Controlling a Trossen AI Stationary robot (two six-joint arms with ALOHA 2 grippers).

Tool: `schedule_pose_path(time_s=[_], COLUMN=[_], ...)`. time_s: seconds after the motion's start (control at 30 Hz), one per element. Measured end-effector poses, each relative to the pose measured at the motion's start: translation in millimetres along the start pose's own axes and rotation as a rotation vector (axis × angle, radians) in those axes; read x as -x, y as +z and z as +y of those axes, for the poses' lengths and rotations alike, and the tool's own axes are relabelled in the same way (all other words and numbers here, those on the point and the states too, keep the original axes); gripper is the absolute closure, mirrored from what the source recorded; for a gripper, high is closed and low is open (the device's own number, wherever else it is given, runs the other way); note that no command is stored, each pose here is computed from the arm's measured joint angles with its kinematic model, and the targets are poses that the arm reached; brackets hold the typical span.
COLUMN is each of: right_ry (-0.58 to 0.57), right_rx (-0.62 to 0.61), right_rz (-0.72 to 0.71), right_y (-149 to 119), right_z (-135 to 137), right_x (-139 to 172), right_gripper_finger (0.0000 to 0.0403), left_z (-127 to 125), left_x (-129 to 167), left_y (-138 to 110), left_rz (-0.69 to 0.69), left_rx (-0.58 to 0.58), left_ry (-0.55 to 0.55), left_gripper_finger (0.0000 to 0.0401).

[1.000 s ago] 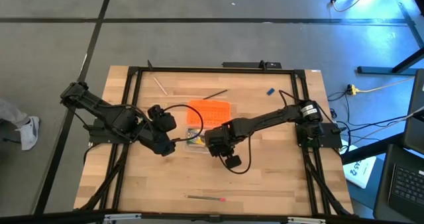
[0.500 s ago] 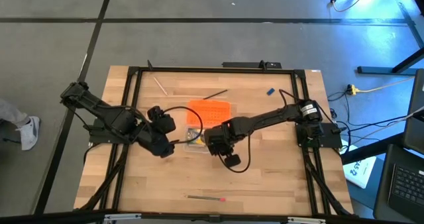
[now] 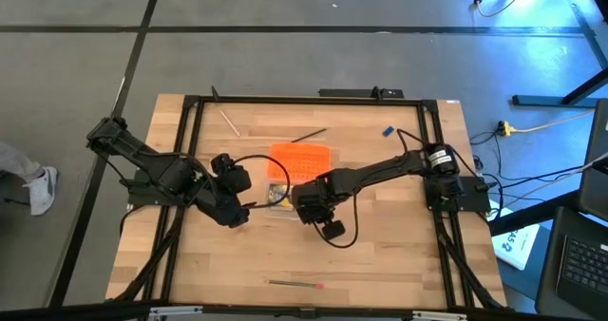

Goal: Pack school essentials
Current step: Put the yellow scissors into the supply box

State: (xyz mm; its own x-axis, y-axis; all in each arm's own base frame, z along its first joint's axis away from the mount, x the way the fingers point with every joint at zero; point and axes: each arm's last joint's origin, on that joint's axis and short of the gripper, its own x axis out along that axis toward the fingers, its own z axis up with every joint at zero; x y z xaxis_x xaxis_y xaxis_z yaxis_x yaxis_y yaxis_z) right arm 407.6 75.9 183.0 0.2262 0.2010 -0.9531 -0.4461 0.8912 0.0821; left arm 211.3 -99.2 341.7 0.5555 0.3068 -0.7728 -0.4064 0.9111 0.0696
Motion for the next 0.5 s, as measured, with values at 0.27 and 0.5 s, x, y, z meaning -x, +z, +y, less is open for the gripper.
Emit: schedule_pose_path(time_s=[0.27, 0.5], right_ry=[0.005, 0.001], right_rx=[-0.005, -0.023], right_rz=[0.014, 0.004], right_y=[-0.8, 0.2], right_z=[-0.5, -0.9], right_x=[-4.7, -4.9], right_gripper_finger=[0.0377, 0.0367], left_z=[0.2, 0.3], left_x=[-0.1, -0.2], left_y=[-0.2, -0.2], left_rz=[0.002, 0.003], left_rx=[-0.002, -0.002], left_ry=[0.003, 0.003], left_gripper_finger=[0.0007, 0.0007])
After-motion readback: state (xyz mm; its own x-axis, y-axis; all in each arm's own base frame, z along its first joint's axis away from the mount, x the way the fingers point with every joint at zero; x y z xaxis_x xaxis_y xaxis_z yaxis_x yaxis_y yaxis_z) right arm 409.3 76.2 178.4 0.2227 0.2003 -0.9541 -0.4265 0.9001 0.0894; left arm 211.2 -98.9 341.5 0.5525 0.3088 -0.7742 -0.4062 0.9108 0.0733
